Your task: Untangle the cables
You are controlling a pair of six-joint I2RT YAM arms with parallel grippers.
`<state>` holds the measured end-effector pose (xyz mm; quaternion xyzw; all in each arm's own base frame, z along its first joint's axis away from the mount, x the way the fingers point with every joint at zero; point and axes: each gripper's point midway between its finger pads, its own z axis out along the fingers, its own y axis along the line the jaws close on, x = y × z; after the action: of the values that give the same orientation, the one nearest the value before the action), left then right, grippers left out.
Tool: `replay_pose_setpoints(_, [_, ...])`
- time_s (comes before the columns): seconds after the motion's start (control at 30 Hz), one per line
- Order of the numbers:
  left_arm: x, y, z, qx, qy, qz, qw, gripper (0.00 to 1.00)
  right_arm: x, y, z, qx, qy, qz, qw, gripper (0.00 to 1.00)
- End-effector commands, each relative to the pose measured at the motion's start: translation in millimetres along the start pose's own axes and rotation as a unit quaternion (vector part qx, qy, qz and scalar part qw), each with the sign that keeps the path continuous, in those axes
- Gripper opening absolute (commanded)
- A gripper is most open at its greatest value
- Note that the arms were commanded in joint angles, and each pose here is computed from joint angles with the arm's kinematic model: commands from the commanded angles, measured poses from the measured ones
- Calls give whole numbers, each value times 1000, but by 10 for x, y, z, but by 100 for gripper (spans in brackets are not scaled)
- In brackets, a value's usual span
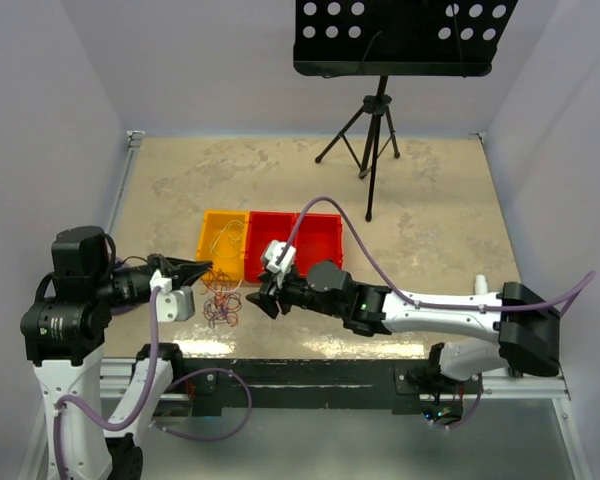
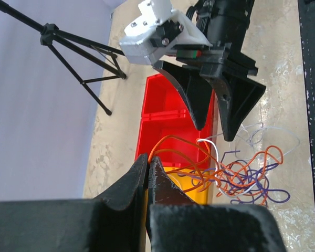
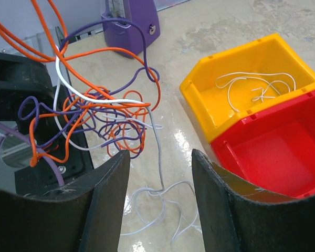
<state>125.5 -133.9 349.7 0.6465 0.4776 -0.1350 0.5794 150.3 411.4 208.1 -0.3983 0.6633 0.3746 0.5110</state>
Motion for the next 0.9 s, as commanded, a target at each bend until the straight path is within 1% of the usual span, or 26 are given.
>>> replay_pose_setpoints(0.0, [-190, 62, -10, -1, -32, 2, 999, 0, -175, 7, 96, 5, -41, -11, 999, 53])
replay_pose_setpoints(0.13, [-250, 69, -17, 1, -41, -10, 999, 0, -172, -61, 172, 26, -43, -10, 999, 48])
replay_pose_setpoints(0.2, [-268, 77, -19, 1, -43, -12, 999, 0, -194, -84, 183, 34, -47, -5, 998, 42])
replay_pose_setpoints(0.3, [-259, 80, -23, -1, -39, -14, 999, 0, -211, -180, 156, 63, -48, 6, 997, 5])
replay_pose_setpoints(0.33, [-243, 79, -23, -1, -36, -14, 999, 0, -207, -221, 129, 76, -47, 15, 996, 0])
replay_pose_setpoints(0.43, [-137, 70, -15, -3, -19, -6, 1000, 0, -174, -399, -33, 129, -45, 40, 990, 0])
replay_pose_setpoints(0.5, [3, 74, -2, -8, 3, -3, 1000, 0, -139, -513, -173, 164, -43, 61, 984, 0])
replay_pose_setpoints(0.57, [128, 139, 1, -27, 25, -10, 999, 0, -82, -625, -336, 201, -38, 88, 975, 0])
replay_pose_setpoints(0.67, [268, 239, -19, -57, 53, -9, 997, 0, -35, -870, -628, 281, -43, 128, 950, 0])
replay_pose_setpoints(0.73, [302, 260, -27, -66, 60, -1, 996, 0, -14, -1035, -837, 335, -45, 143, 930, 0])
replay_pose_setpoints(0.87, [423, 244, -1, -65, 71, -9, 995, 0, -11, -1408, -1238, 442, -49, 177, 878, 0])
